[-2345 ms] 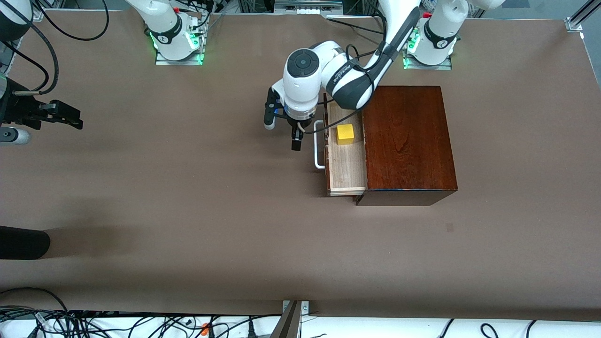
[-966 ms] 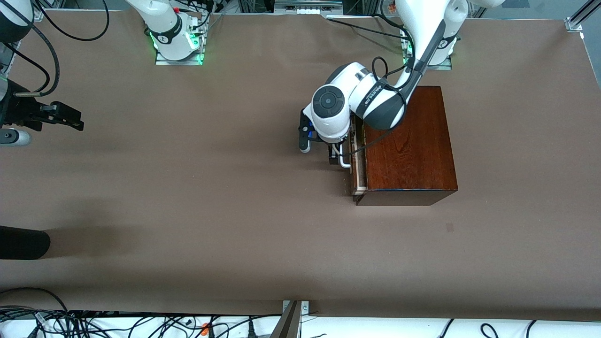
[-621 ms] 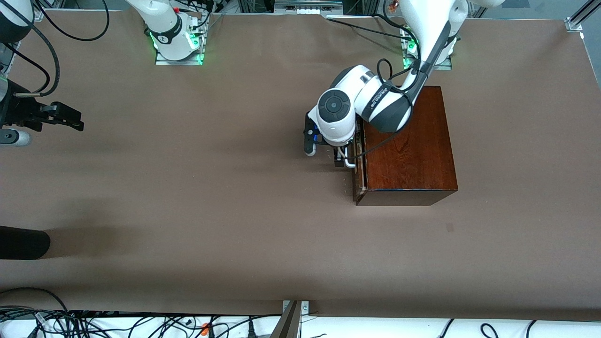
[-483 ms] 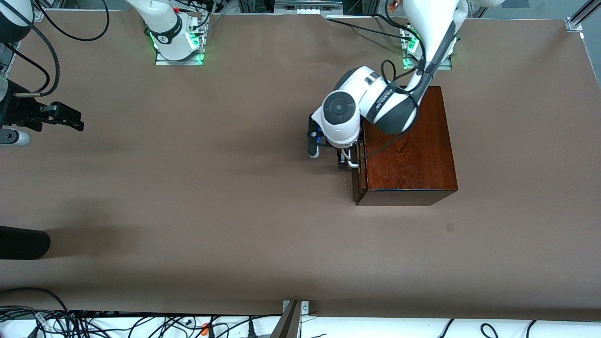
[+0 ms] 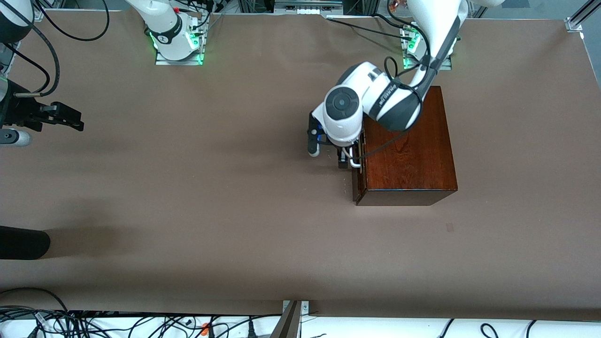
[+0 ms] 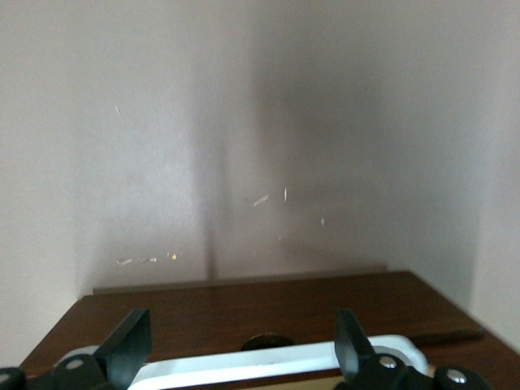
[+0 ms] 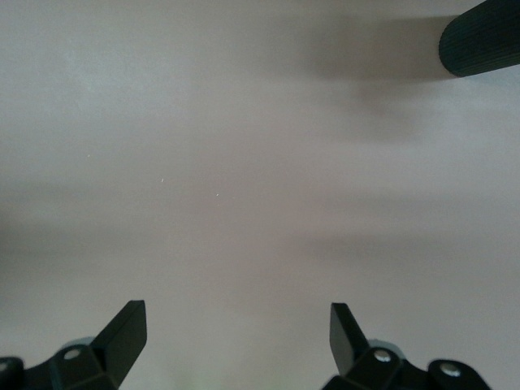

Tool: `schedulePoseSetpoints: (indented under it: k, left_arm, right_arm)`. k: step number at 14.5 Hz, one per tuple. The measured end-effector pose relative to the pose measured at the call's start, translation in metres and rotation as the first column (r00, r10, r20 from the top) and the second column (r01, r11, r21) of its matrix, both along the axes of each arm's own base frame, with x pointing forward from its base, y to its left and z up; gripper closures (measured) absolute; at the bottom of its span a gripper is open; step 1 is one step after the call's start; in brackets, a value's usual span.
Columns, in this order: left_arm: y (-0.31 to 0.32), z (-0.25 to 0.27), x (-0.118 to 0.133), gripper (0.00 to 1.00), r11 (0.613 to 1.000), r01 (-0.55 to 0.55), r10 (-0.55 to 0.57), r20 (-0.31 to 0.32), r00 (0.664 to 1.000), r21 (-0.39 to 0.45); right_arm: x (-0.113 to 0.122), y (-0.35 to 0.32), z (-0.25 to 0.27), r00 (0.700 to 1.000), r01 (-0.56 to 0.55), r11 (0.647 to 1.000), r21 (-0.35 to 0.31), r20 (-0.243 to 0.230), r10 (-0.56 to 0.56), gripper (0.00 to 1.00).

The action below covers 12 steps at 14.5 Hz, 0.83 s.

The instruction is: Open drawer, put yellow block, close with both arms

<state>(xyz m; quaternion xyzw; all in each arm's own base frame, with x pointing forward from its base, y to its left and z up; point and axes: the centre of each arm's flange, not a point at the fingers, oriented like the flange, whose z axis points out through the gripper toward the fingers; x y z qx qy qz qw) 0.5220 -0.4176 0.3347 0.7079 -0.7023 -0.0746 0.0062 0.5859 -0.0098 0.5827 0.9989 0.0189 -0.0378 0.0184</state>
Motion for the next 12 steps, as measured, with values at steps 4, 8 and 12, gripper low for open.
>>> schedulePoseSetpoints:
  k: [4,8,12]
  left_arm:
    - [0.015,0.073,-0.018,0.0,0.981,-0.182,0.182,-0.001,0.983,0.063]
    - [0.101,0.155,-0.011,0.0,0.868,-0.474,0.476,0.021,0.879,0.15]
    - [0.17,0.208,0.001,0.0,0.715,-0.687,0.683,0.079,0.726,0.135]
  right_arm:
    - [0.0,0.0,0.0,1.0,0.0,1.0,0.0,0.0,0.0,0.0]
    - [0.0,0.0,0.001,1.0,0.0,1.0,0.0,0.004,0.0,0.0]
    - [0.0,0.0,0.001,1.0,0.0,1.0,0.0,0.005,0.0,0.0]
